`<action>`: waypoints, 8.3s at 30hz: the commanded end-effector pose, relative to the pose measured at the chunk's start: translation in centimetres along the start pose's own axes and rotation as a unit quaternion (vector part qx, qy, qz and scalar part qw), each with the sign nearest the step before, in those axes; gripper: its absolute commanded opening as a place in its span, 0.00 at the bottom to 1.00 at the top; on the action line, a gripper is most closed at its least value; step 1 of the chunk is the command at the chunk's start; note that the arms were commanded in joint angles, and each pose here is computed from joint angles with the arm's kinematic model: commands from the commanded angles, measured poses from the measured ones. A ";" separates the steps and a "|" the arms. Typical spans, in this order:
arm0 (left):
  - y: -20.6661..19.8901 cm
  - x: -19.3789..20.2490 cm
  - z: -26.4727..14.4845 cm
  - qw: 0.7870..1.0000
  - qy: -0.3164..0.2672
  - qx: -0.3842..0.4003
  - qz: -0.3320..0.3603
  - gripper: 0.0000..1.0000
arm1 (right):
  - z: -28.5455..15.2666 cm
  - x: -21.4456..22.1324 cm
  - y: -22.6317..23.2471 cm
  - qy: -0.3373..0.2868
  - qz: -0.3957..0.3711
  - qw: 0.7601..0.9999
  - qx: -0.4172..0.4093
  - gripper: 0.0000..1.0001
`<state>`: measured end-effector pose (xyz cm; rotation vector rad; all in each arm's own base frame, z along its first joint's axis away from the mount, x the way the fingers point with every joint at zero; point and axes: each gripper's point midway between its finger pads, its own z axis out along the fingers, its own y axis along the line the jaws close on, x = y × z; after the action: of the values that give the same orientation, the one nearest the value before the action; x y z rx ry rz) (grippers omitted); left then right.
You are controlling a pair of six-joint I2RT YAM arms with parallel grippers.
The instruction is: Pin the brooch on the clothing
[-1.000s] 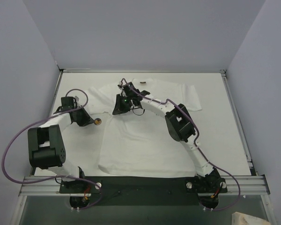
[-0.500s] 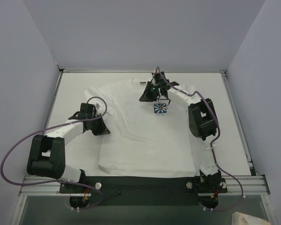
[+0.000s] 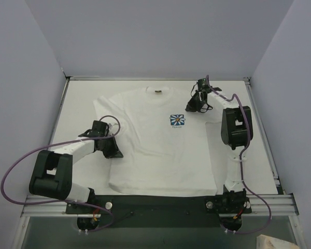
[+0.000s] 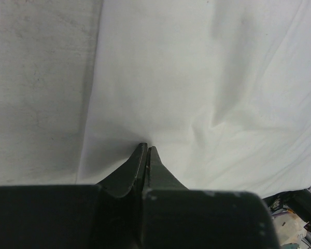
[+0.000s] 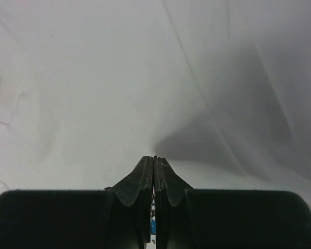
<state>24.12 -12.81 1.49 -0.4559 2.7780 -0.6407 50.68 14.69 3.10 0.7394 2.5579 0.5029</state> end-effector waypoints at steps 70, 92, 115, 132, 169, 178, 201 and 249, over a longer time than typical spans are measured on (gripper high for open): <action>1.3 -20.8 -4.1 0.975 -0.194 0.019 -0.106 0.56 | -0.6 20.7 25.9 0.151 -0.225 0.910 -0.315 0.48; 6.5 -15.4 0.0 0.983 -0.122 -0.003 -0.135 0.56 | -1.2 29.0 27.2 0.172 -0.291 0.877 -0.341 0.50; 6.8 -11.8 0.8 0.985 -0.097 0.005 -0.141 0.46 | 2.0 33.6 25.2 0.205 -0.298 0.883 -0.298 0.39; 5.1 -11.8 1.9 0.987 -0.089 0.027 -0.127 0.41 | 4.0 35.3 24.6 0.242 -0.259 0.887 -0.297 0.25; -7.7 -11.9 -8.9 0.969 -0.197 -0.052 0.138 0.00 | -13.4 9.4 15.1 0.068 -0.150 0.933 -0.320 0.62; -6.3 -5.8 -5.7 0.916 -0.159 -0.241 0.278 0.00 | -14.5 15.0 3.1 0.096 -0.196 0.959 -0.179 0.78; -10.2 5.3 -2.8 0.868 -0.221 -0.290 0.338 0.97 | -17.9 21.7 -5.8 0.019 -0.303 0.949 -0.085 0.86; -6.1 2.5 -0.4 0.977 -0.072 0.184 0.084 0.41 | -8.9 35.8 8.0 0.246 -0.356 0.885 -0.173 0.22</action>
<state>22.41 -18.34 3.68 -0.2168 2.4921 -0.9798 22.45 38.82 2.71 -0.5267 2.7822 0.9076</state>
